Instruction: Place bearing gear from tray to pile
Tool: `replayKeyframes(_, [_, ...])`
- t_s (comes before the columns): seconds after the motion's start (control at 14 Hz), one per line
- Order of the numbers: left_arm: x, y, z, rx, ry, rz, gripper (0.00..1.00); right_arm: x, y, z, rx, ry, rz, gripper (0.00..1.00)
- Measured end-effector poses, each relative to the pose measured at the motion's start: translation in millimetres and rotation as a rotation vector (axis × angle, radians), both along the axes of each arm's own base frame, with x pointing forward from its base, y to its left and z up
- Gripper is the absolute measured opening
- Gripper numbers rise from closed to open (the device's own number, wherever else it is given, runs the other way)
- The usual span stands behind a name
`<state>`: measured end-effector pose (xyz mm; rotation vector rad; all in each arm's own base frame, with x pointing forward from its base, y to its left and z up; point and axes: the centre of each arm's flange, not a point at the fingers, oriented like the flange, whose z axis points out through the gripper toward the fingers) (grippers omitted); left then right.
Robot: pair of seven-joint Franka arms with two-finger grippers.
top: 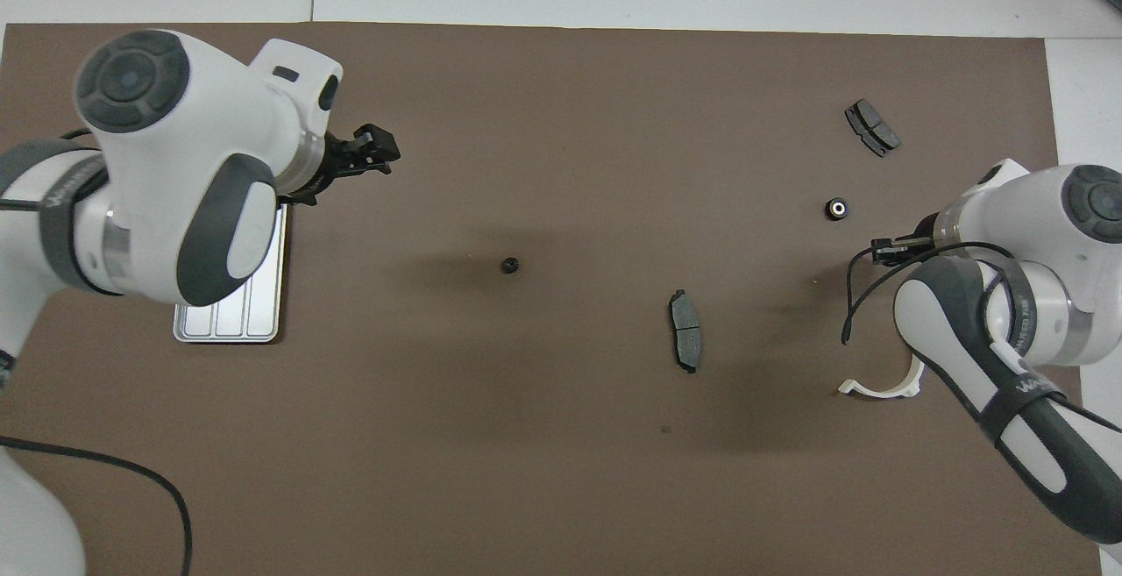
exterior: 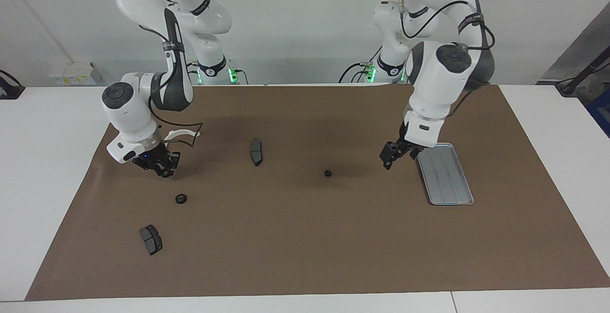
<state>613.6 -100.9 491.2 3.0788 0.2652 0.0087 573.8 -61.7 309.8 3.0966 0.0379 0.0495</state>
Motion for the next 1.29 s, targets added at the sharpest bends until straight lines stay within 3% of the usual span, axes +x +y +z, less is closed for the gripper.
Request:
replayKeyframes(0.14, [-9.1, 47.9, 19.4, -0.007, 0.031, -0.072, 1.0, -0.4, -2.1, -3.0, 0.001, 0.005, -0.004, 0.34])
replayKeyframes(0.21, [-15.6, 68.3, 31.7, -0.007, 0.036, -0.099, 1.0, -0.5, -2.4, -3.0, 0.001, 0.005, -0.004, 0.41])
replayKeyframes(0.57, [-57.9, 110.1, 91.4, 0.071, 0.056, -0.168, 1.0, 8.7, 29.9, 14.3, 0.004, -0.026, 0.02, 0.96])
replayKeyframes(0.79, [-77.7, 110.1, 106.2, 0.066, 0.099, -0.174, 1.0, 19.3, 99.4, 43.8, 0.02, -0.043, -0.022, 1.0])
replayKeyframes(1.0, [-84.6, 108.6, 105.7, 0.062, 0.105, -0.181, 1.0, 22.0, 176.6, 65.6, 0.041, -0.082, -0.08, 1.0])
replayKeyframes(1.29, [-83.7, 104.5, 77.8, 0.062, 0.043, -0.193, 1.0, 29.9, 256.4, 84.2, 0.096, -0.129, -0.152, 1.0])
